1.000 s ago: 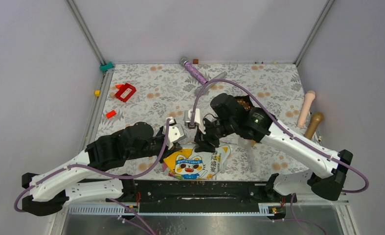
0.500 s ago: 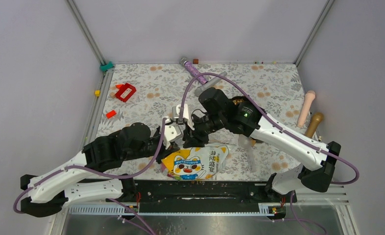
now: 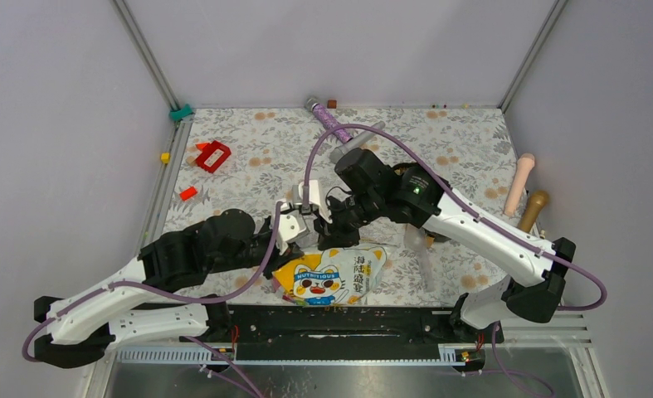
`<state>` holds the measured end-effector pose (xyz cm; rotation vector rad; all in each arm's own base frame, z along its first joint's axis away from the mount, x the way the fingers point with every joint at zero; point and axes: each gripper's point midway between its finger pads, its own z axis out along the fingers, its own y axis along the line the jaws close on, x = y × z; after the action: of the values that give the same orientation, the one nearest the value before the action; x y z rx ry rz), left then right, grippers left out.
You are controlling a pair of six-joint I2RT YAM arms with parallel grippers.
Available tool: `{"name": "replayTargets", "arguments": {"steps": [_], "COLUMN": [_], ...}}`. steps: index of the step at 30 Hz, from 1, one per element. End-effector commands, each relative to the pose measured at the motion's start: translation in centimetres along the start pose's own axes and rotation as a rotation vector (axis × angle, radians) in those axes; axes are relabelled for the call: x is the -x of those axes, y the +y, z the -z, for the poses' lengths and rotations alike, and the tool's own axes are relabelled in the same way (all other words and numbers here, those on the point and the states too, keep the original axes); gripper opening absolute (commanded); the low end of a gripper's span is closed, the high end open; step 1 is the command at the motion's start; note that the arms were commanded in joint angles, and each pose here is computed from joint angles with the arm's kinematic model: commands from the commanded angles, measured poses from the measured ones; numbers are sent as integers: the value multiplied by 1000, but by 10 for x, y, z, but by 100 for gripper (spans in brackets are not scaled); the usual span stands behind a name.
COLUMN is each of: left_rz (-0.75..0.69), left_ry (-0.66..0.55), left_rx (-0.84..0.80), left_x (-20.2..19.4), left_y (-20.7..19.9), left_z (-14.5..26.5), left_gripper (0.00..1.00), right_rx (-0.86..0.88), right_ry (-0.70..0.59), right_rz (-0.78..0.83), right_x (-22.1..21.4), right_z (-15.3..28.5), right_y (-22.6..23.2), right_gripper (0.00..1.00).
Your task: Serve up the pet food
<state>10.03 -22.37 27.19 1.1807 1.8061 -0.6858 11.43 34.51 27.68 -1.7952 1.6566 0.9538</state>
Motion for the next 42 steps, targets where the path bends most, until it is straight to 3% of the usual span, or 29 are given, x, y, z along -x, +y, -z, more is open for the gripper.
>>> {"name": "replayTargets", "arguments": {"steps": [1,6,18,25,34,42], "left_rz": [16,16,-7,-13,-14,-12], "left_ry": [-183,-185,-202,-207,-207,-206], "left_rx": [-7,-5,4,6,11,13], "left_x": [44,42,43,45,45,42], "left_y": [-1,0,2,3,4,4], "left_z": [10,11,17,18,20,21], "left_gripper": [0,0,0,0,0,0], "right_rx": [44,25,-105,-165,-232,-311], "right_ry": [157,221,362,379,322,347], "right_rz": [4,20,84,101,38,-24], "right_x": [-37,-52,-83,-98,-114,-135], "right_z": [5,19,59,86,110,120], "right_y": [18,21,14,13,8,4], "right_gripper": [17,10,16,10,13,13]}}
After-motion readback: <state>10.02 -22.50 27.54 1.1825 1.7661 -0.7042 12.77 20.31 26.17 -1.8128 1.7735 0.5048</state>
